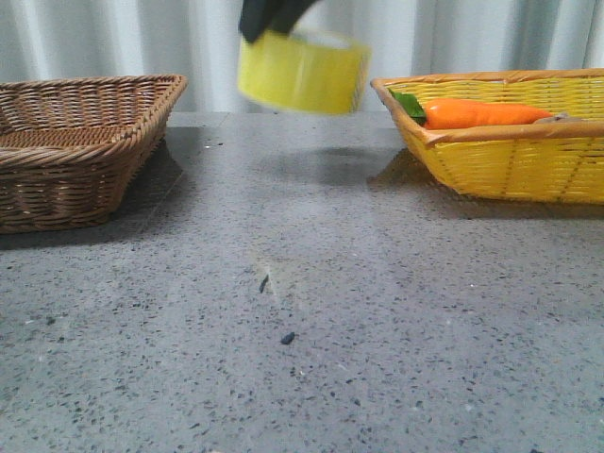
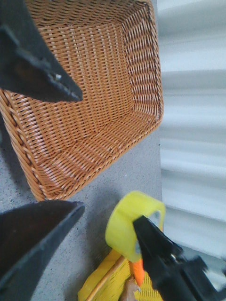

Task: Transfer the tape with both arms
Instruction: 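Lift the tape roll with the right gripper and set it on the table between baskets, then open the right gripper and withdraw it upward from the tape roll, then lower the left gripper over the tape roll and grasp its rim, then lift the tape roll with the left gripper and lower it into the brown basket, then release the tape roll and raise the left gripper out of the basket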

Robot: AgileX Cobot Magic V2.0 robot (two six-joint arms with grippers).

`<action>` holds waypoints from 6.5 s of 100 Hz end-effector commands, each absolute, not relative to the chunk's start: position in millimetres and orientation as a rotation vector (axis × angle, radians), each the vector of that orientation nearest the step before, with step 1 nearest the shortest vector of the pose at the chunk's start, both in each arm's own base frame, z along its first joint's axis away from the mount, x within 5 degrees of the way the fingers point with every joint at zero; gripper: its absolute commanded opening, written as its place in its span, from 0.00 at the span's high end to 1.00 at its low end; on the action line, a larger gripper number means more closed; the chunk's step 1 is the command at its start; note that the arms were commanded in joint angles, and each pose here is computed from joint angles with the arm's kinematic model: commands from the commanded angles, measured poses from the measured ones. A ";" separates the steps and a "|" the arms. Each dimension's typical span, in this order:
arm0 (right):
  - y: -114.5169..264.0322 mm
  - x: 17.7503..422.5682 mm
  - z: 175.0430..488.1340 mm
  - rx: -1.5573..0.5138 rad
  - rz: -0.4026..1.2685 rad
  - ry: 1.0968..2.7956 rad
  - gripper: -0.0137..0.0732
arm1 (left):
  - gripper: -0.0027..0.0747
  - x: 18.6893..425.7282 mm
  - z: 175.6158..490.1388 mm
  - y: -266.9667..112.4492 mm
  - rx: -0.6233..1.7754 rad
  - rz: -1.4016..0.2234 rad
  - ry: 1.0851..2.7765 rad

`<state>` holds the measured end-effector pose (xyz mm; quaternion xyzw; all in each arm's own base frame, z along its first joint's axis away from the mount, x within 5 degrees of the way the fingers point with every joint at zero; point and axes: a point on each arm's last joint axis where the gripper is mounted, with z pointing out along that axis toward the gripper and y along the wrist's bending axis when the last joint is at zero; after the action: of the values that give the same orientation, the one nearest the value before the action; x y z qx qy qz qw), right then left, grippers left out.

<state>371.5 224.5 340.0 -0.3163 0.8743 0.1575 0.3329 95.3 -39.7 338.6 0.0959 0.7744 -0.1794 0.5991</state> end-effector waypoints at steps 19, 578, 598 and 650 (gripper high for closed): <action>228.1 377.7 353.3 -0.796 0.413 2.186 0.84 | 0.43 97.5 352.3 -40.4 0.209 -0.430 1.739; 0.9 -10.7 359.2 -0.593 0.297 1.486 0.90 | 0.70 83.5 433.3 -42.6 0.278 -0.467 1.649; 0.9 -10.7 359.1 -0.594 0.297 1.487 0.90 | 0.78 39.6 382.8 -22.2 0.239 -0.480 1.492; 0.9 -10.7 359.1 -0.594 0.297 1.487 0.90 | 0.99 29.3 354.0 -21.8 0.251 -0.530 1.599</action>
<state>-11.4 1.8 347.1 -0.2771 0.6888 0.1350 0.6562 29.4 -21.1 340.6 0.1224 0.7339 -0.2098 0.6344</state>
